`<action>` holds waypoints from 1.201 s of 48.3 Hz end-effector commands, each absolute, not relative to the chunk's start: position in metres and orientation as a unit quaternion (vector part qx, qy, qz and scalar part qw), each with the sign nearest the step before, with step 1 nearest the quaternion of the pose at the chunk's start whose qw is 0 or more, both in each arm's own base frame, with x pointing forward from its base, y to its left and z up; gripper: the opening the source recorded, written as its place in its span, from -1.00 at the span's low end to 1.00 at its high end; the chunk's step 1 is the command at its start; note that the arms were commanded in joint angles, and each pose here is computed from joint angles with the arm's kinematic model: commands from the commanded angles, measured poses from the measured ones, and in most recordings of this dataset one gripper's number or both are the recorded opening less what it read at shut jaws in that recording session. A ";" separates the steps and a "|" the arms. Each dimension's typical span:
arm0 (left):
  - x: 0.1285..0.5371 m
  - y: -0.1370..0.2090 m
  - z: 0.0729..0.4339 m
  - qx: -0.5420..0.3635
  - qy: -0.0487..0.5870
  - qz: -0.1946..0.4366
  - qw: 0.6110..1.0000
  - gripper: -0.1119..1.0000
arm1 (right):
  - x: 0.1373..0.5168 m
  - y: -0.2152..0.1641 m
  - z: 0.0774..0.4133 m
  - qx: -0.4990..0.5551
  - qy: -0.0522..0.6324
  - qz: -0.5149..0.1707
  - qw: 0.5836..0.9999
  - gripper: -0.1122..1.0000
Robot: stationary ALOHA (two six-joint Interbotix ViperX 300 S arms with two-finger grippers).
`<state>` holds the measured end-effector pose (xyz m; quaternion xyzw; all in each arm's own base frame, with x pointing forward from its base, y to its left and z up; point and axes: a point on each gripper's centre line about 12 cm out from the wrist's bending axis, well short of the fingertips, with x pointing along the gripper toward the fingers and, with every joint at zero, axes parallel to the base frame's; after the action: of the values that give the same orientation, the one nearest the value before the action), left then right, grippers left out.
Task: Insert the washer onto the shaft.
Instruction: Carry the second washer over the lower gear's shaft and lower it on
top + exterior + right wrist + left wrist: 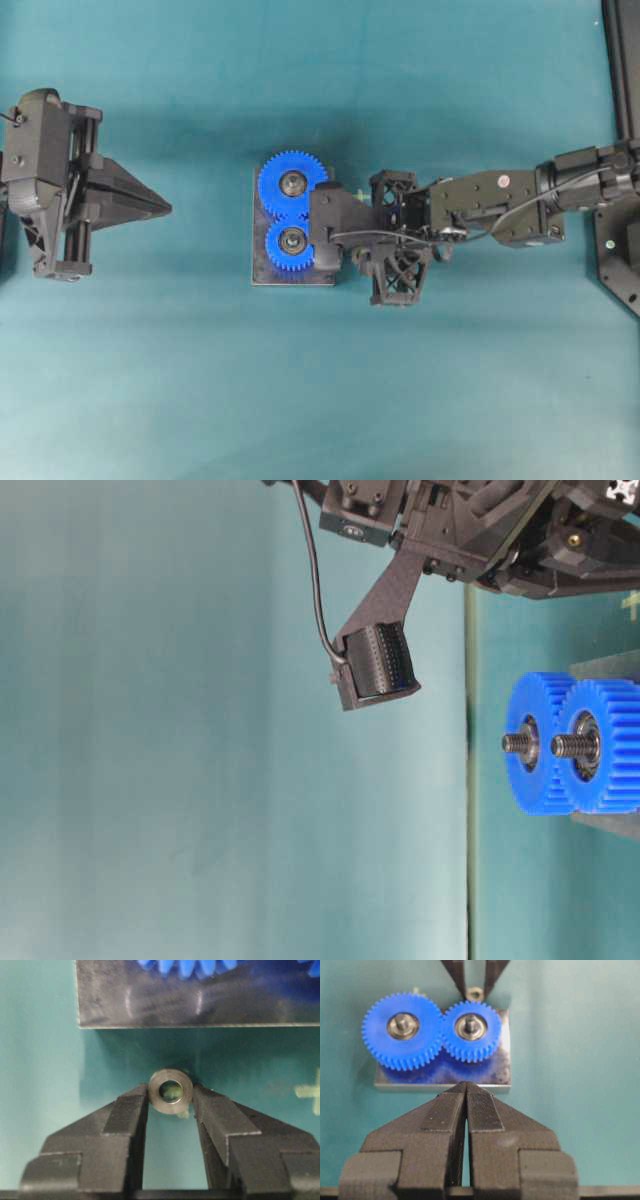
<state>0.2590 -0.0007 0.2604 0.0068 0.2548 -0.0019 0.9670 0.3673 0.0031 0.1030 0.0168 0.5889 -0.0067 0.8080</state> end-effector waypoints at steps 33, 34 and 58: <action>0.262 -0.001 0.267 0.007 0.238 -0.003 0.971 -0.79 | 0.436 0.007 0.203 0.020 0.522 -0.002 0.853 -0.23; 0.262 -0.001 0.267 0.008 0.238 -0.002 0.971 -0.79 | 0.438 0.007 0.203 0.019 0.521 -0.002 0.853 -0.23; 0.261 -0.001 0.269 0.007 0.236 -0.003 0.972 -0.79 | 0.451 0.004 0.190 0.014 0.532 -0.002 0.846 -0.23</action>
<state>0.2596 -0.0008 0.2612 0.0060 0.2489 -0.0018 0.9685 0.4474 0.0059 0.1768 0.0167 0.5479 -0.0028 0.8364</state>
